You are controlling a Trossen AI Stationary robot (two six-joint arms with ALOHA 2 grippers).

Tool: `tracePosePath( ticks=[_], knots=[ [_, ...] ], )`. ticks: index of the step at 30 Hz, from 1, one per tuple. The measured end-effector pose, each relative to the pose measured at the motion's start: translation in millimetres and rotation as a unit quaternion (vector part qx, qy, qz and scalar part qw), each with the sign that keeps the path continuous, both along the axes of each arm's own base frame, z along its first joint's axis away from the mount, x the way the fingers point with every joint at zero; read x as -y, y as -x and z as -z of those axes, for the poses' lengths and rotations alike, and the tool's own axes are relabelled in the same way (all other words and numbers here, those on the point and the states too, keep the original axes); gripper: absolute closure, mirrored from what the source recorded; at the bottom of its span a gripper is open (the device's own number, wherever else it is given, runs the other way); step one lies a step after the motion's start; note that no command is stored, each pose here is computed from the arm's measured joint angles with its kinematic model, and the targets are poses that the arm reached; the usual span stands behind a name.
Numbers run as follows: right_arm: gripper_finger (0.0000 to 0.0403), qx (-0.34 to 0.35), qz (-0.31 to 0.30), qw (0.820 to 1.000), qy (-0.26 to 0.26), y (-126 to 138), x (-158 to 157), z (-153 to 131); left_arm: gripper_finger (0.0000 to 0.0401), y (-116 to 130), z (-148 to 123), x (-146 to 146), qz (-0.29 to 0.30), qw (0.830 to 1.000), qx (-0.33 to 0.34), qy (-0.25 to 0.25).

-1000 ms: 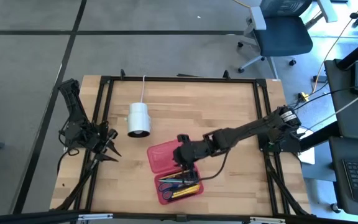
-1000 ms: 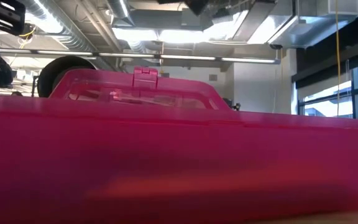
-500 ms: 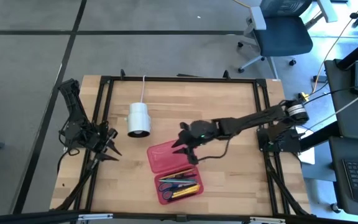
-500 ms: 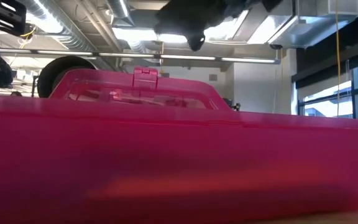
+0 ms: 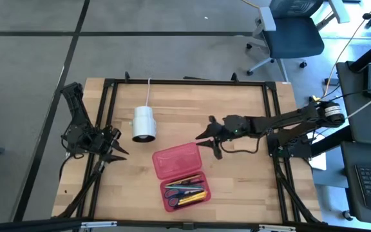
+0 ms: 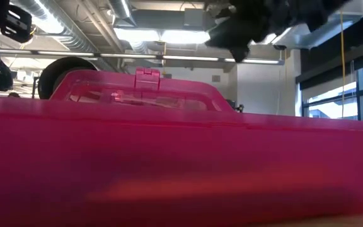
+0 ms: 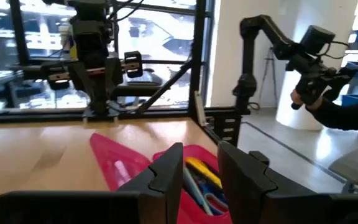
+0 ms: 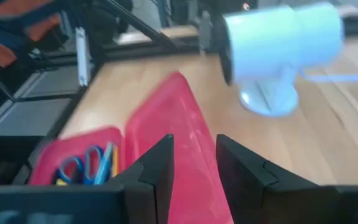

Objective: Pick & place school supplies into a supply box
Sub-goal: Close the pink supply box

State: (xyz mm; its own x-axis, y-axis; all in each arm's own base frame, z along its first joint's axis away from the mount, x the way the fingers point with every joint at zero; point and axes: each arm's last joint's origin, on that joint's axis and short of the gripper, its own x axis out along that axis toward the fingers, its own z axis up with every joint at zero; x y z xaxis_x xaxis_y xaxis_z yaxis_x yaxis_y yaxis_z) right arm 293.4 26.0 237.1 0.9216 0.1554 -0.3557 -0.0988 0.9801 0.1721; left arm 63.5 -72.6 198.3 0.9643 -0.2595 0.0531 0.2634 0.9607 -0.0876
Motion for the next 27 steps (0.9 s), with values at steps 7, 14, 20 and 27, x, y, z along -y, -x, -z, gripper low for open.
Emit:
tracePosePath(
  ticks=[7, 14, 20, 27],
  knots=[
    [0.028, -0.037, 0.061, 0.997, -0.011, 30.8, 21.3, 28.1, 0.031, -0.5, 2.2, -1.9, -0.036, 0.999, -0.012, 0.01],
    [0.028, -0.089, 0.139, 0.986, 0.035, 43.9, 31.6, 61.1, 0.0311, -1.1, 7.9, -5.4, -0.099, 0.994, -0.036, 0.033],
    [0.028, -0.101, 0.126, 0.985, 0.064, 38.1, 31.6, 74.4, 0.0306, -1.2, 8.3, -5.6, -0.101, 0.99, -0.045, 0.084],
    [0.028, -0.088, 0.088, 0.989, 0.084, 32.1, 30.5, 79.4, 0.0309, -3.8, 11.6, 2.3, -0.049, 0.989, -0.072, 0.116]
  ],
)
